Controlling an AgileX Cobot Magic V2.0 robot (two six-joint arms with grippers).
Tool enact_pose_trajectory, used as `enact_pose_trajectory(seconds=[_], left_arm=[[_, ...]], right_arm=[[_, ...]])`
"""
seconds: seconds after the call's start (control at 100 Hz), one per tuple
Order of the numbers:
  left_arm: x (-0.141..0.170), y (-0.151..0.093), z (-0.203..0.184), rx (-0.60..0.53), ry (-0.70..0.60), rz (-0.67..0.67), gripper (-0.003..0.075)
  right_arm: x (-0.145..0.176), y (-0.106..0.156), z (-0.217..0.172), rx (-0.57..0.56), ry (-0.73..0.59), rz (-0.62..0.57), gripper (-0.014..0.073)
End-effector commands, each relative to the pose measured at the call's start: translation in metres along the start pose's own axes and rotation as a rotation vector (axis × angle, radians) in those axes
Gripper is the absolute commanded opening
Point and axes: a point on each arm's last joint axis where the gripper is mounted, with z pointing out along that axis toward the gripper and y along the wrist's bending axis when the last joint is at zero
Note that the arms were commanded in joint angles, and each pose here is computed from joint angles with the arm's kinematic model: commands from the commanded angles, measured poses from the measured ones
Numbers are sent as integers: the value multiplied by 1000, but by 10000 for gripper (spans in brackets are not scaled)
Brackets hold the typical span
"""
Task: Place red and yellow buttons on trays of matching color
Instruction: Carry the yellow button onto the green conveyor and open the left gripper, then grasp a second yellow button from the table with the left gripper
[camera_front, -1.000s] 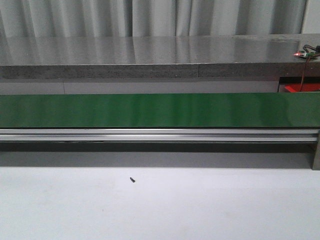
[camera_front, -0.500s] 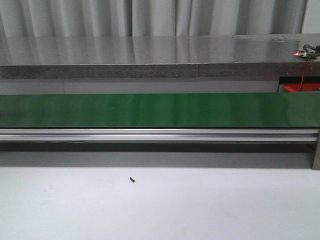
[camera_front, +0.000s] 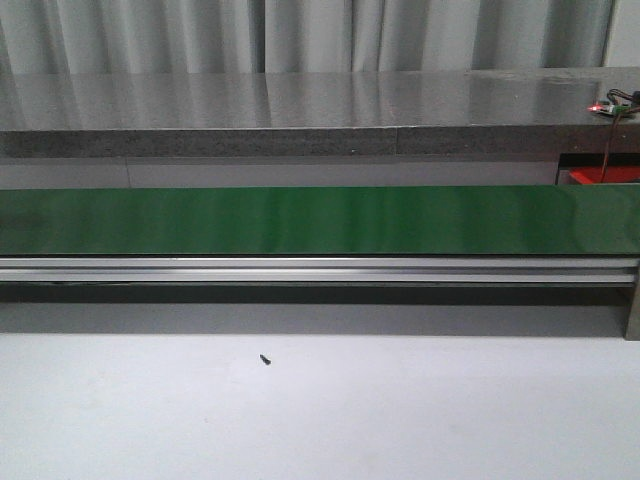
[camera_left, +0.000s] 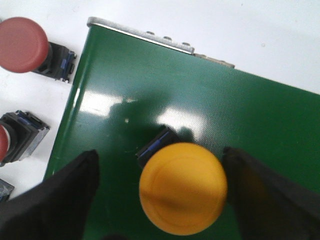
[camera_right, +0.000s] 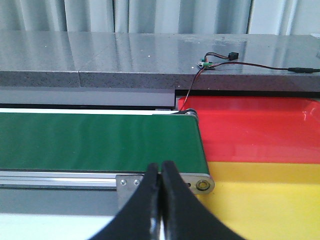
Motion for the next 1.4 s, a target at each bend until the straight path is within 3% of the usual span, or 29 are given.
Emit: enact_pose_trajectory(seconds=[0.0, 0.33, 0.6, 0.81, 1.08, 1.39], left_arm=[[-12, -7, -35, 37, -108, 2, 625], [-9, -16, -88, 57, -217, 31, 629], [0, 20, -117, -48, -223, -20, 629], [12, 56, -96, -109, -171, -100, 629], [32, 84, -61, -123, -182, -240, 627], [47, 118, -54, -181, -153, -372, 627]], right_arm=[[-14, 1, -3, -3, -113, -9, -69], [-14, 1, -3, -3, -113, -9, -69], [-14, 1, -3, -3, -113, -9, -69], [-14, 1, -3, -3, -113, -9, -69], [-14, 1, -3, -3, -113, -9, -69], [-14, 1, -3, -3, -113, -9, -69]])
